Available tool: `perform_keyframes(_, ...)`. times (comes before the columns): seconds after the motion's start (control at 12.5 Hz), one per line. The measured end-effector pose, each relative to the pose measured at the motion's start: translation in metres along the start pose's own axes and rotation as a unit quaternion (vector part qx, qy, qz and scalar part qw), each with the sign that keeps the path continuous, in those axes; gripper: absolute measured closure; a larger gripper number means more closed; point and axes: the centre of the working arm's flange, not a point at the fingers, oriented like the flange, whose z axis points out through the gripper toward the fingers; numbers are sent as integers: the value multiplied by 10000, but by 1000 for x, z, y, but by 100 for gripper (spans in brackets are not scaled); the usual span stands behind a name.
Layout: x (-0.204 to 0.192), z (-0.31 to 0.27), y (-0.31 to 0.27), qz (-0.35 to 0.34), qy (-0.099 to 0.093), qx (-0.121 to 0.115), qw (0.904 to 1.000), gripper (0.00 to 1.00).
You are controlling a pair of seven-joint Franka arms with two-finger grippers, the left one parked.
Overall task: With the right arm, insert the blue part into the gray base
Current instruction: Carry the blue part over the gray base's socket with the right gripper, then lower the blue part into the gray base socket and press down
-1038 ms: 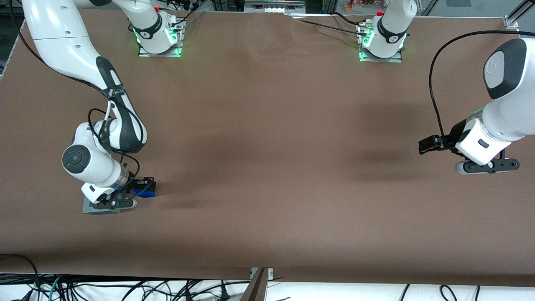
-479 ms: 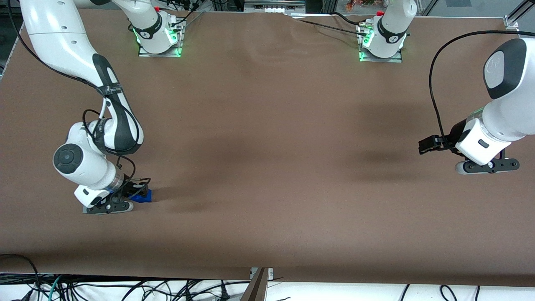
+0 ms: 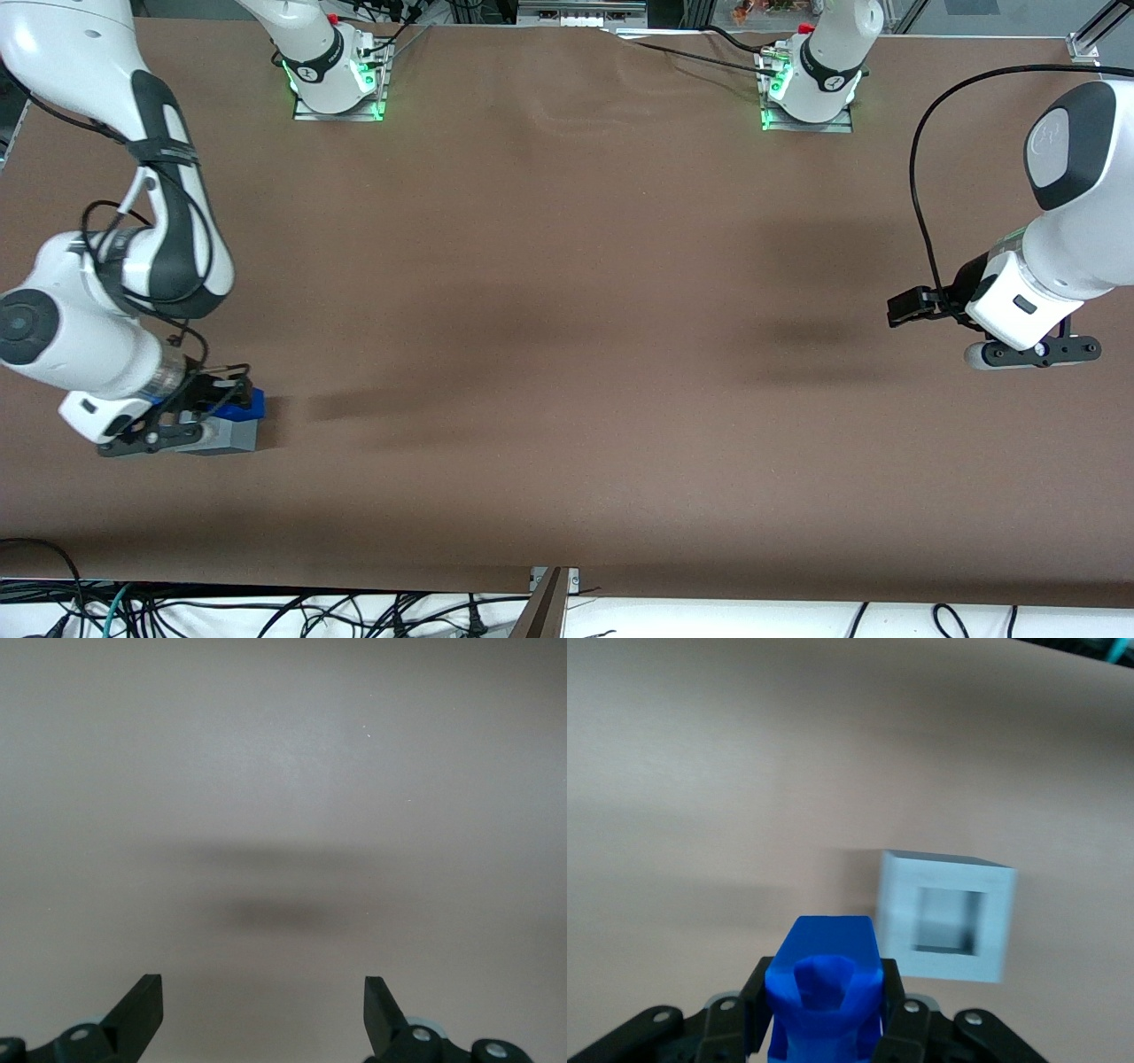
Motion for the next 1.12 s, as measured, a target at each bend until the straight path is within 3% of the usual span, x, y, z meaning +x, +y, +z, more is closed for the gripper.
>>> perform_keyframes(0.32, -11, 9, 57, -222, 55, -38, 9997, 49)
perform_keyframes(1.12, -4, 52, 72, -160, 380, -78, 9991, 49)
